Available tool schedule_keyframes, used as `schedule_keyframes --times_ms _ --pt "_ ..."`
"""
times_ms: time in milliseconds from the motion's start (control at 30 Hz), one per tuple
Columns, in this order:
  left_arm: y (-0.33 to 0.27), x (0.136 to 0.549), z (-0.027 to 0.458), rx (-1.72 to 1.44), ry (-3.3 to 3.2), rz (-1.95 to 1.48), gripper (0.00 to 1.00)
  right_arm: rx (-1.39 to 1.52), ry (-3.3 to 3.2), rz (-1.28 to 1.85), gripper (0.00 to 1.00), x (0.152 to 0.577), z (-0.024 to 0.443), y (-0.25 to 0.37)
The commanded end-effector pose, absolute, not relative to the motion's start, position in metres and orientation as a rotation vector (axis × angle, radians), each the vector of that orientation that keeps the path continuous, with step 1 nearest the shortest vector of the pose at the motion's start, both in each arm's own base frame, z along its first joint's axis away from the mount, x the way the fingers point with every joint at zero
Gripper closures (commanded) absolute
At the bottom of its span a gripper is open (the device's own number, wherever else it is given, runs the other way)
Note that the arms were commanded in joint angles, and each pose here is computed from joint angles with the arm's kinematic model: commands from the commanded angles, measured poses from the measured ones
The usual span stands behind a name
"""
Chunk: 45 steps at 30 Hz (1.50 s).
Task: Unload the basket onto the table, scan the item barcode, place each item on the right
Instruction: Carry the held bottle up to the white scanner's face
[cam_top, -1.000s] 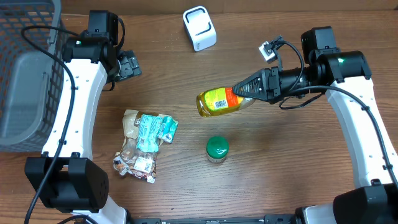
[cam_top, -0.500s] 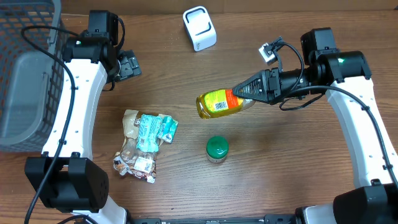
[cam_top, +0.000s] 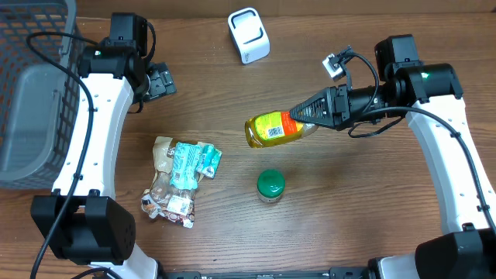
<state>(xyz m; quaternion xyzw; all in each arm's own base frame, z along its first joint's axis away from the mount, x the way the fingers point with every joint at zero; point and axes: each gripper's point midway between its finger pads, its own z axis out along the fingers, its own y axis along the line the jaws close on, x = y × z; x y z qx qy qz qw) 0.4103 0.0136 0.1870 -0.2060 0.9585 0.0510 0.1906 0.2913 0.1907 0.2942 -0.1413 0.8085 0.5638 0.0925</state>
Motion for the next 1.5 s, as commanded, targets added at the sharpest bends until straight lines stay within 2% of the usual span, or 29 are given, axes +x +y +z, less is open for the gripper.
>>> schedule_keyframes --times_ms 0,133,433,633,867,1000,1267,1467 --pt "0.013 0.411 0.195 -0.559 2.678 0.134 0.0 -0.447 2.342 1.696 0.96 0.29 0.309 0.191" --pt "0.013 0.411 0.195 -0.559 2.678 0.134 0.0 -0.444 2.366 1.659 0.96 0.291 0.304 0.189" --pt "0.013 0.411 0.195 -0.559 2.679 0.135 0.0 -0.411 2.576 1.275 0.96 0.305 0.261 0.166" --pt "0.013 0.411 0.195 -0.559 2.679 0.135 0.0 -0.213 2.797 0.857 0.96 0.317 0.221 0.132" --pt "0.013 0.411 0.195 -0.559 2.679 0.134 0.0 -0.046 2.849 0.421 0.96 0.331 0.202 0.125" --pt "0.013 0.411 0.195 -0.559 2.679 0.134 0.0 -0.001 2.743 0.375 0.97 0.349 0.222 0.14" --pt "0.013 0.411 0.195 -0.559 2.679 0.134 0.0 -0.019 2.542 0.402 0.97 0.367 0.32 0.146" --pt "0.013 0.411 0.195 -0.559 2.678 0.134 0.0 -0.062 2.463 0.286 0.96 0.379 0.341 0.14"
